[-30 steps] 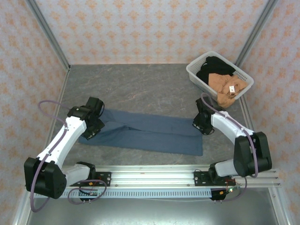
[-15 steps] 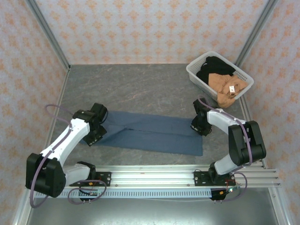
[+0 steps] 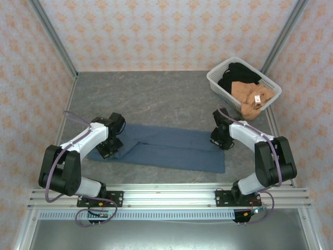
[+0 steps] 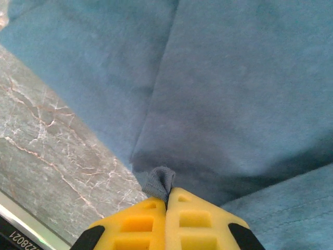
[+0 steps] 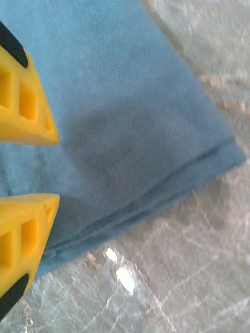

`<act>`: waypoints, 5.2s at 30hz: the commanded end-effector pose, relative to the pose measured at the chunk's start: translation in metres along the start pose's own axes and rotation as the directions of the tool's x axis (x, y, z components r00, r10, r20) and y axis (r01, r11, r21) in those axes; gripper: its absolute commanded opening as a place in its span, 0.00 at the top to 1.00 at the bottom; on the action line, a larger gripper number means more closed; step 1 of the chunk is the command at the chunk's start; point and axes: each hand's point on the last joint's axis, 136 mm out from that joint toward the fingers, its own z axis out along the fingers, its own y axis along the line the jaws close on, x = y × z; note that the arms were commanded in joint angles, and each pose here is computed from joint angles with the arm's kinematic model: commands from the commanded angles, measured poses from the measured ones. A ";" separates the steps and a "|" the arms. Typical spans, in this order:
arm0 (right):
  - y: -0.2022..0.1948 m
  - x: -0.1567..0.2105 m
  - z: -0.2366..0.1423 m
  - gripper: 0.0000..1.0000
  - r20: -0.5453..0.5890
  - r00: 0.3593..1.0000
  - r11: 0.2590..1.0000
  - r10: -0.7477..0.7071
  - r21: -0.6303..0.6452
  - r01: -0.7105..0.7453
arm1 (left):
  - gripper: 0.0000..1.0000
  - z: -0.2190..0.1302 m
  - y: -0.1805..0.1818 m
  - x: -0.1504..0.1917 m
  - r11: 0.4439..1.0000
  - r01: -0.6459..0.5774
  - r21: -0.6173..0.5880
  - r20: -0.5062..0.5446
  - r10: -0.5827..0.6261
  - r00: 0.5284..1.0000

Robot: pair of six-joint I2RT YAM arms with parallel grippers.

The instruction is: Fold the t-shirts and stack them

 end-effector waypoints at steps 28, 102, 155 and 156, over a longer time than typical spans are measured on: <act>0.008 -0.009 -0.008 0.70 0.027 0.997 0.998 -0.068 0.006 0.068 | 1.00 -0.004 0.024 -0.062 0.966 0.047 -0.253 0.122 -0.016 0.992; 0.078 0.129 -0.004 0.63 -0.369 0.882 0.943 0.291 -0.047 -0.331 | 0.55 -0.146 -0.451 -0.222 0.442 0.040 0.896 0.059 -0.209 0.976; 0.007 0.089 -0.022 0.52 -0.342 0.913 0.968 -0.225 -0.190 0.167 | 0.89 -0.005 -0.178 0.203 0.815 -0.389 0.429 -0.264 0.525 0.809; 0.007 0.091 -0.022 0.52 -0.342 0.911 0.967 -0.229 -0.190 0.172 | 0.93 -0.005 -0.175 0.200 0.820 -0.392 0.416 -0.254 0.519 0.816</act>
